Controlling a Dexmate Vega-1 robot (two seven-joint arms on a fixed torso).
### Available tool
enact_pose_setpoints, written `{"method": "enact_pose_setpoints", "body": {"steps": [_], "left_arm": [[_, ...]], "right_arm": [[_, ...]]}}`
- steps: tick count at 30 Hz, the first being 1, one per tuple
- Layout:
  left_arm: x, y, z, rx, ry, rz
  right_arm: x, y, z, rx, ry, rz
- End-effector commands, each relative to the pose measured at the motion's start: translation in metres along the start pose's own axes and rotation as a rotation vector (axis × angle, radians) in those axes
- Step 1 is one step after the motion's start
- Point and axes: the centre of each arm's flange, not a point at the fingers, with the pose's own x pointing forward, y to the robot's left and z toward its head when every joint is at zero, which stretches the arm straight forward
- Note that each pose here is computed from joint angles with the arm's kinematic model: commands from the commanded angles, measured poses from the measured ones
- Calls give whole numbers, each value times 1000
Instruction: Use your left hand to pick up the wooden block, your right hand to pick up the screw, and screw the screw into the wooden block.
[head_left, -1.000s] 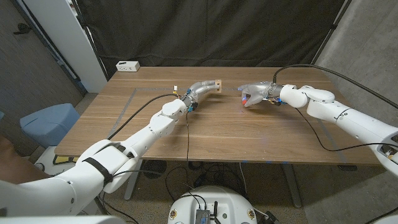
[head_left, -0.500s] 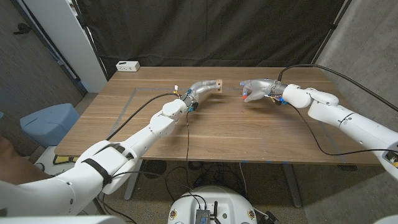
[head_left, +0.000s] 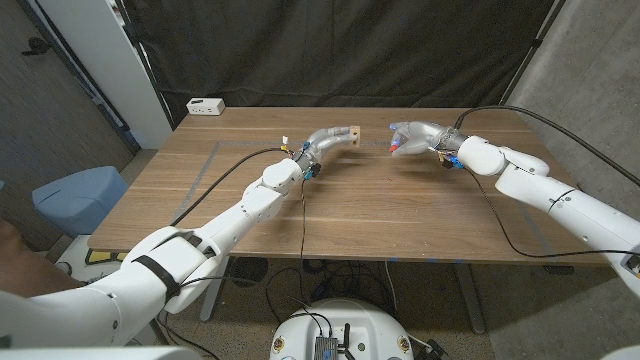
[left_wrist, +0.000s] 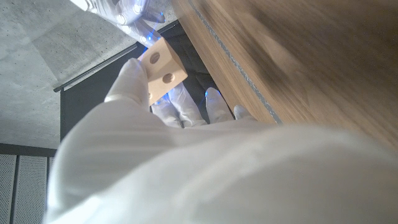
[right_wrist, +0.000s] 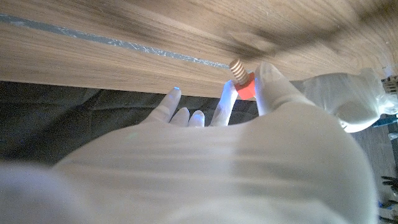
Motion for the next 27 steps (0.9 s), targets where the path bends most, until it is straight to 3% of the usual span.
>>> {"method": "enact_pose_setpoints", "body": {"steps": [1, 13, 27], "left_arm": [[4, -8, 1, -4, -36, -10], [3, -16, -5, -25, -50, -4], [7, -31, -4, -15, -83, -1]], "right_arm": [[-11, -5, 0, 172, 28, -86], [-22, -5, -2, 373, 39, -169], [-28, -8, -1, 564, -2, -274]]}}
